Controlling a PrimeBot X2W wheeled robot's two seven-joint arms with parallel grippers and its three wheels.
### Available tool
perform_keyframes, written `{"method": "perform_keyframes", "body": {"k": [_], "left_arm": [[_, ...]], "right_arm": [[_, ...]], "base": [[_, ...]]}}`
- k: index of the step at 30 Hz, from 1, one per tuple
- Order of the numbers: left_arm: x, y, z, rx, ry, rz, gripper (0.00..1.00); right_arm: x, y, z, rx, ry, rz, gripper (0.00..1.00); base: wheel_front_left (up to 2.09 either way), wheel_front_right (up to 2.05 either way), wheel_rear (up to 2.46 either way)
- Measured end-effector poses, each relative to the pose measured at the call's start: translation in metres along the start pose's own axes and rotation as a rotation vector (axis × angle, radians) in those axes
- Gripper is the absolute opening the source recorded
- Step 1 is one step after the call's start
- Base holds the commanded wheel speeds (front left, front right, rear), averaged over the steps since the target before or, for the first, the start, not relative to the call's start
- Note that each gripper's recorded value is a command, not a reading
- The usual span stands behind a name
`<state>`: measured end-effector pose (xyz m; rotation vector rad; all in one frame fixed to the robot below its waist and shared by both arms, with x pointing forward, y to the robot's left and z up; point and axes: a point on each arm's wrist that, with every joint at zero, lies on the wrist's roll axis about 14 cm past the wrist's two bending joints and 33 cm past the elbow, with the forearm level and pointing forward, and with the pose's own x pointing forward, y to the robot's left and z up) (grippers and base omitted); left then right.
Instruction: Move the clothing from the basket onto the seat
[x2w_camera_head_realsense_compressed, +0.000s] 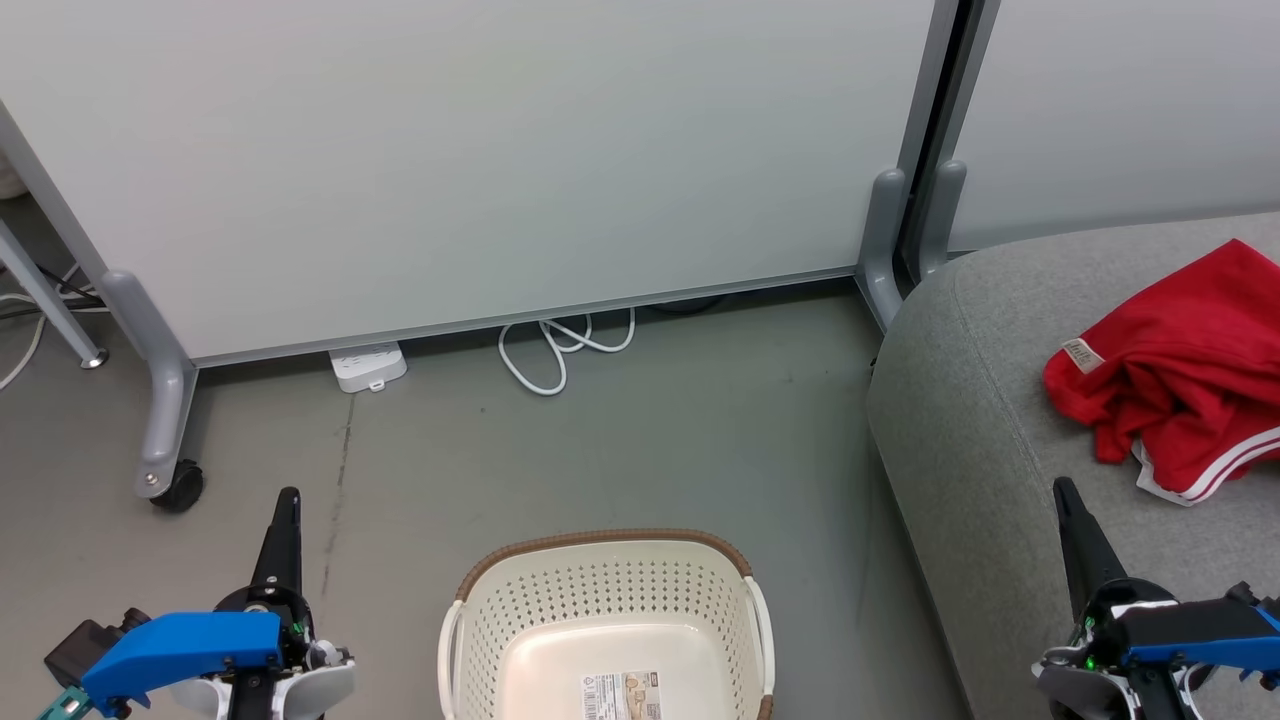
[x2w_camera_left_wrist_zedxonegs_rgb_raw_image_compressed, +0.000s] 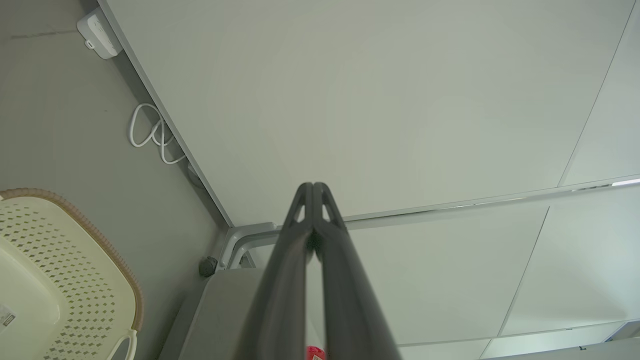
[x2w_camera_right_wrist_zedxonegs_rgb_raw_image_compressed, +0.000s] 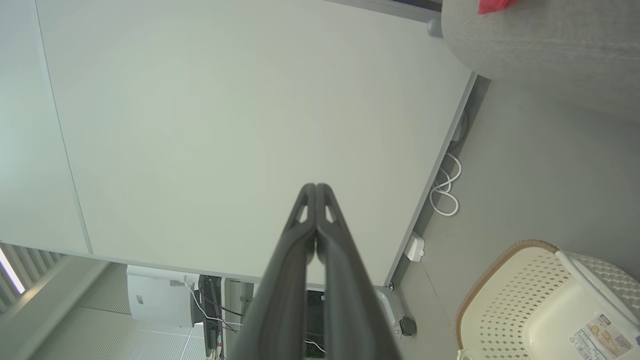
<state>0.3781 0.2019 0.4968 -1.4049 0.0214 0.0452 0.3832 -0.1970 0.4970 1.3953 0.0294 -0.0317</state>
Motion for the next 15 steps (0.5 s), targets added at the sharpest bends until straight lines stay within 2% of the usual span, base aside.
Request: {"method": "perform_keyframes", "body": {"k": [15], "left_arm": [[0.0054, -0.0036, -0.0003, -0.107, 0.009, -0.015, 0.0]], "right_arm": [[0.0032, 0.005, 0.0026, 0.113, 0.001, 0.02, 0.0]], "base": [[0.0, 0.0, 0.0]]}}
